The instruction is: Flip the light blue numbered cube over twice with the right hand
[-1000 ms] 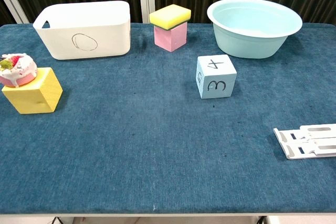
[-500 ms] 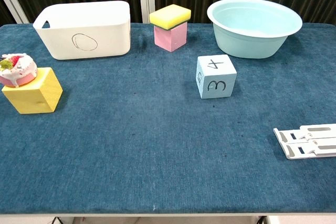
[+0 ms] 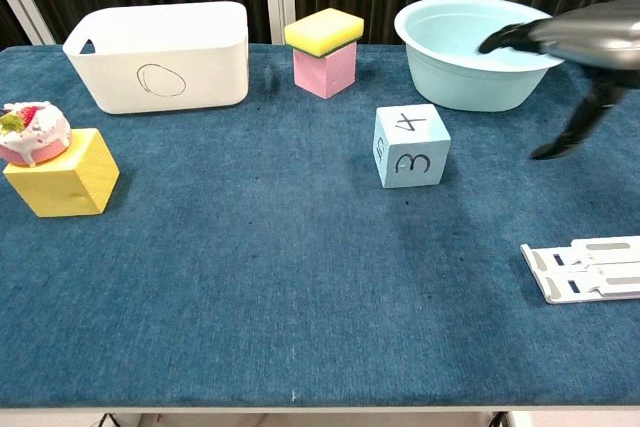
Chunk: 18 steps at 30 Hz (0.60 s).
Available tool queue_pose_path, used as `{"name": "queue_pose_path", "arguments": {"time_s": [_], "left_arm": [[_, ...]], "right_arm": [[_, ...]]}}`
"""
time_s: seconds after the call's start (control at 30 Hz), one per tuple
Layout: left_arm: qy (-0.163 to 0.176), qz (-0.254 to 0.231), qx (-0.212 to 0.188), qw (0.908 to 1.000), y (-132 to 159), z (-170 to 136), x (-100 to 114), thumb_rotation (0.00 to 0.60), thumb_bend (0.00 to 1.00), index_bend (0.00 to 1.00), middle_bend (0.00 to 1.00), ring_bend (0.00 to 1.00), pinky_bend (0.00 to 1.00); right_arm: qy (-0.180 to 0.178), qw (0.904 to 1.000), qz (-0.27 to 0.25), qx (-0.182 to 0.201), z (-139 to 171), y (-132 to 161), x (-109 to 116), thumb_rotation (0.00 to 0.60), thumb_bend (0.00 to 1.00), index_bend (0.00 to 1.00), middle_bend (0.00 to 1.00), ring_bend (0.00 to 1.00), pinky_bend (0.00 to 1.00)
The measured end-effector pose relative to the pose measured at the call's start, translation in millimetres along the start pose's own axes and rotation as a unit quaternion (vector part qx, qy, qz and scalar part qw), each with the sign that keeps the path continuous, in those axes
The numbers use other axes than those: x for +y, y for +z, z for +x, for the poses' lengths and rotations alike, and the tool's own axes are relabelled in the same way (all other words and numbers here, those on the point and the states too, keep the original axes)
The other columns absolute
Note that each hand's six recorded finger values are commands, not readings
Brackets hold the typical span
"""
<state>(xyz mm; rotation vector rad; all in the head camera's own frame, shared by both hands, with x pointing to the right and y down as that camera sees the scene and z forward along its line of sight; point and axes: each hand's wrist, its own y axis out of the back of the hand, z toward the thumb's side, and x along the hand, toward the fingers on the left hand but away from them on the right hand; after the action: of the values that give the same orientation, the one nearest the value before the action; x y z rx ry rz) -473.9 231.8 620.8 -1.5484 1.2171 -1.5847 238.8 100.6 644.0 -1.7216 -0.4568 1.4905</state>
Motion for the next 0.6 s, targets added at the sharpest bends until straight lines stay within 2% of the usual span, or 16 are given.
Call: {"name": "queue_pose_path", "arguments": {"time_s": [0.2,0.3,0.6], "left_arm": [[-0.003,0.0,0.002,1.0,-2,0,-2,0.6,0.0,0.01,0.0,0.0,0.0],[-0.005,0.002,0.003,1.0,-3,1,-3,0.6,0.01,0.01,0.0,0.0,0.0],[-0.008,0.001,0.004,1.0,-5,2,-5,0.6,0.0,0.01,0.0,0.0,0.0]], "right_arm": [[0.053,0.998,0.03,0.013,-41,58,1,0.534,0.24,0.0,0.03,0.0,0.03],[0.069,0.9965,0.045,0.015,-58,83,3,0.533,0.24,0.0,0.03,0.0,0.03],[0.097,0.9916,0.081,-0.028,-86,106,4,0.535,0.24,0.01,0.03,0.0,0.05]]}}
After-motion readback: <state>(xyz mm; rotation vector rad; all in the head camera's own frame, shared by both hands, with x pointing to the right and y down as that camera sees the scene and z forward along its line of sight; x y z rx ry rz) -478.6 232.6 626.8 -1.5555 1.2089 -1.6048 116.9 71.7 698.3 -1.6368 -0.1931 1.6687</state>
